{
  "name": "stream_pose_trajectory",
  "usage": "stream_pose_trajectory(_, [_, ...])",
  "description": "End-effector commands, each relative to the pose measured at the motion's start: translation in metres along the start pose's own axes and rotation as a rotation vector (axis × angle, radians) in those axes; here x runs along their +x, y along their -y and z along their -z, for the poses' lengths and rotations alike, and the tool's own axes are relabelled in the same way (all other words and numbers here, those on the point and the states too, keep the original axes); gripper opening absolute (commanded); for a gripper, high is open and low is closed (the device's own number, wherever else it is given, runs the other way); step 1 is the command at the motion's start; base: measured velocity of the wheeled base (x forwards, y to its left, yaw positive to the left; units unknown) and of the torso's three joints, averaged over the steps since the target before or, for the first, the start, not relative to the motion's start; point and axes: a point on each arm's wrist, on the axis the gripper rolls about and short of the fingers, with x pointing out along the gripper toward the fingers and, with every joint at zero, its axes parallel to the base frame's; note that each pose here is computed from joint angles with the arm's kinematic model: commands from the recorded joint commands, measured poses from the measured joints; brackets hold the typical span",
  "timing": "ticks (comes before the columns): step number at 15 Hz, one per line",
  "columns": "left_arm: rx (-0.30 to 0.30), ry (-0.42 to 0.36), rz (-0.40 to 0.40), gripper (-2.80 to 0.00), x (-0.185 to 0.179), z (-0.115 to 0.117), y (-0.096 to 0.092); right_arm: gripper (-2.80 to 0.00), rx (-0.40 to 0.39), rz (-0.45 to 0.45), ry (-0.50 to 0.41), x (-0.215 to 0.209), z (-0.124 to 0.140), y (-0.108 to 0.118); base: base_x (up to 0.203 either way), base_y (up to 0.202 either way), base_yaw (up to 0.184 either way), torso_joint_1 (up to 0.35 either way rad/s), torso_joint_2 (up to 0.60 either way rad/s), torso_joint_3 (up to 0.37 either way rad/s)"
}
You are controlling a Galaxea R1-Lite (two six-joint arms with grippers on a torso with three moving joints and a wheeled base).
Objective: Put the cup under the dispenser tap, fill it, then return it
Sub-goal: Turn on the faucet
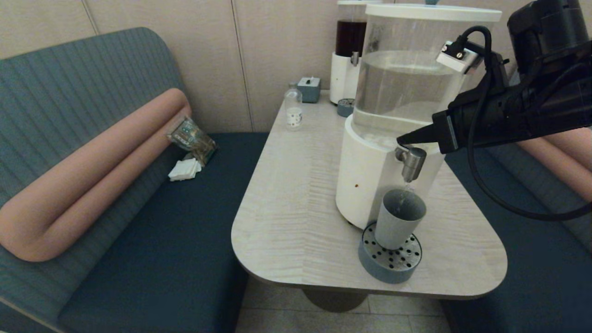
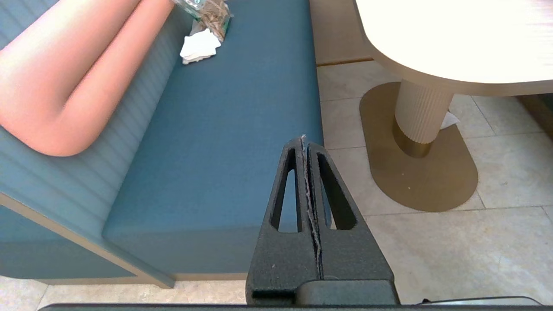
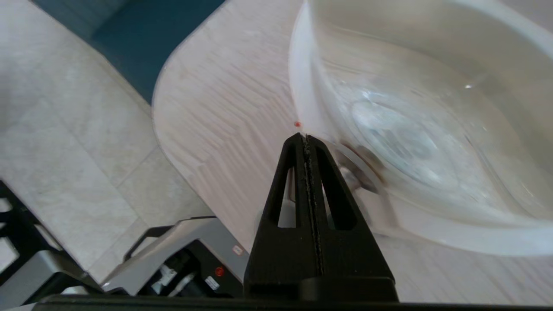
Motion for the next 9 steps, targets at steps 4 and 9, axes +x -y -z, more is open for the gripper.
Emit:
stream_pose_trajectory(4, [0.0,-0.001,0.0,-2.8,0.0,0.0,0.0,-2.8,0.002,0.015,0.021,-0.001,-0.002,0.003,0.0,0.0,0.0,0.0,0.0,0.0])
stream_pose_trajectory(9, [0.001,-0.001,0.0,-2.8,0.0,0.0,0.0,-2.8,-0.014,0.045,0.102,-0.031,-0.009,-0.001,0.0,0.0,0.0,0.0,0.0,0.0])
